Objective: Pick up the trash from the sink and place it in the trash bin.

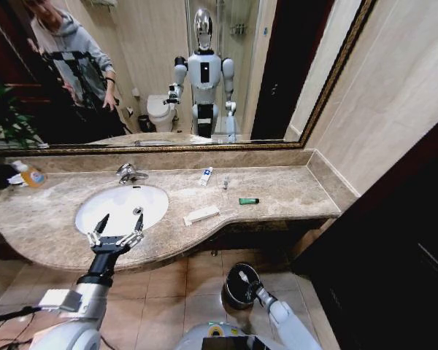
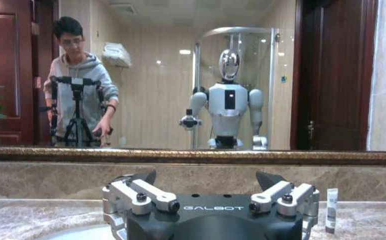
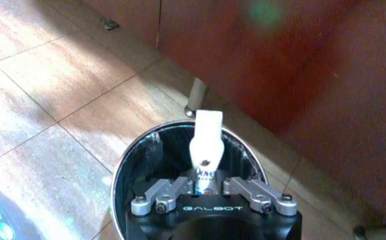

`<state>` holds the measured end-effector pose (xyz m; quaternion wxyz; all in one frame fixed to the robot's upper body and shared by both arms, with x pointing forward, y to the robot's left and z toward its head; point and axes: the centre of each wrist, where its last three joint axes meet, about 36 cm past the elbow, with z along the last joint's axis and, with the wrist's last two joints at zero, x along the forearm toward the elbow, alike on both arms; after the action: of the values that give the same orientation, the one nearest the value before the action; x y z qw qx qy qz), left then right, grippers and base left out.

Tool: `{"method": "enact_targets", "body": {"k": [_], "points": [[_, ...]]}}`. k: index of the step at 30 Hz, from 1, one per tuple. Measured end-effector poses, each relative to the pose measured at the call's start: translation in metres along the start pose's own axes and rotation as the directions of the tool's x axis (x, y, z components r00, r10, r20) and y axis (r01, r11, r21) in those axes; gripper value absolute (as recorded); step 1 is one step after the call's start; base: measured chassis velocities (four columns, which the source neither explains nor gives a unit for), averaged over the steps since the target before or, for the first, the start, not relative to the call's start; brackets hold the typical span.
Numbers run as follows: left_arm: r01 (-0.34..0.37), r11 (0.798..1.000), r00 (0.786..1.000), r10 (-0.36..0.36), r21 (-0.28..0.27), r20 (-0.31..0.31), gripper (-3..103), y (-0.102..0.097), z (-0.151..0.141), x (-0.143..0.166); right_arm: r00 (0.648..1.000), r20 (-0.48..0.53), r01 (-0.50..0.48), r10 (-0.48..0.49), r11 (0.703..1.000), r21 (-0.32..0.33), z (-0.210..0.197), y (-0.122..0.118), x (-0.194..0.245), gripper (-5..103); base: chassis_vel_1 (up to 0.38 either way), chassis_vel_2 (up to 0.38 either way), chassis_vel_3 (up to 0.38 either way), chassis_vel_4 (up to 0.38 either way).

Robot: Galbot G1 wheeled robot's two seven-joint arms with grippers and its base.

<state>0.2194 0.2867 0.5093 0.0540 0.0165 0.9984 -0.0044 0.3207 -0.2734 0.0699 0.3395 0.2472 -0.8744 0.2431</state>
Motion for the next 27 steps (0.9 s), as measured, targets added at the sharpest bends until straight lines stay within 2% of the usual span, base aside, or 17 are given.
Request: {"method": "enact_targets", "body": {"k": [1,2,5,6,8,10,13,15,16,17,20,21,23,25,26,27], "points": [[0.0,1.0,1.0,0.0,0.0,0.0,100,0.0,0.0,0.0,1.0,-0.001,0.001,-0.001,1.0,-0.002,0.001,0.001,0.0,22,0.0,0.0,0.0,0.0],[0.0,1.0,1.0,0.0,0.0,0.0,100,0.0,0.0,0.0,1.0,-0.001,0.001,-0.001,1.0,-0.002,0.001,0.001,0.0,22,0.0,0.0,0.0,0.0],[0.0,1.0,1.0,0.0,0.0,0.0,100,0.0,0.0,0.0,1.0,0.0,-0.001,0.001,1.0,-0.005,0.001,0.001,0.0,38,0.0,0.0,0.0,0.0],[0.0,1.0,1.0,0.0,0.0,0.0,100,0.0,0.0,0.0,1.0,0.0,-0.001,0.001,1.0,-0.005,0.001,0.001,0.0,38,0.0,0.0,0.0,0.0],[0.0,1.0,1.0,0.0,0.0,0.0,100,0.0,0.0,0.0,1.0,0.002,-0.005,0.005,1.0,-0.008,0.001,0.001,0.001,49,0.0,0.0,0.0,0.0],[0.0,1.0,1.0,0.0,0.0,0.0,100,0.0,0.0,0.0,1.0,0.005,-0.008,0.008,1.0,-0.009,0.001,0.0,0.001,49,0.0,0.0,0.0,0.0],[0.0,1.0,1.0,0.0,0.0,0.0,100,0.0,0.0,0.0,1.0,0.017,-0.017,0.017,1.0,-0.017,0.0,-0.001,0.005,66,0.0,0.0,0.0,0.0],[0.0,1.0,1.0,0.0,0.0,0.0,100,0.0,0.0,0.0,0.999,0.038,-0.034,0.036,0.998,-0.045,-0.001,-0.003,0.012,77,0.0,0.0,0.0,0.0],[0.0,1.0,1.0,0.0,0.0,0.0,100,0.0,0.0,0.0,0.999,0.038,-0.034,0.036,0.998,-0.045,-0.001,-0.003,0.012,77,0.0,0.0,0.0,0.0],[0.0,1.0,1.0,0.0,0.0,0.0,100,0.0,0.0,0.0,0.998,0.048,-0.044,0.047,0.997,-0.061,-0.001,-0.003,0.016,77,0.0,0.0,0.0,0.0],[0.0,1.0,1.0,0.0,0.0,0.0,100,0.0,0.0,0.0,0.979,0.136,-0.129,0.155,0.975,-0.181,-0.003,-0.006,0.042,92,0.0,0.0,0.0,0.0],[0.0,1.0,1.0,0.0,0.0,0.0,100,0.0,0.0,0.0,0.979,0.136,-0.129,0.155,0.975,-0.181,-0.003,-0.006,0.042,92,0.0,0.0,0.0,0.0],[0.0,1.0,1.0,0.0,0.0,0.0,100,0.0,0.0,0.0,0.945,0.2,-0.206,0.259,0.945,-0.255,-0.003,-0.011,0.07,99,0.0,0.0,0.0,0.0],[0.0,1.0,1.0,0.0,0.0,0.0,100,0.0,0.0,0.0,0.902,0.25,-0.26,0.353,0.905,-0.338,-0.003,-0.015,0.099,99,0.0,0.0,0.0,0.0],[0.0,1.0,1.0,0.0,0.0,0.0,100,0.0,0.0,0.0,0.902,0.25,-0.26,0.353,0.905,-0.338,-0.003,-0.015,0.099,99,0.0,0.0,0.0,0.0],[0.0,1.0,1.0,0.0,0.0,0.0,100,0.0,0.0,0.0,0.869,0.271,-0.28,0.413,0.864,-0.419,-0.005,-0.014,0.119,100,0.0,0.0,0.0,0.0]]}}
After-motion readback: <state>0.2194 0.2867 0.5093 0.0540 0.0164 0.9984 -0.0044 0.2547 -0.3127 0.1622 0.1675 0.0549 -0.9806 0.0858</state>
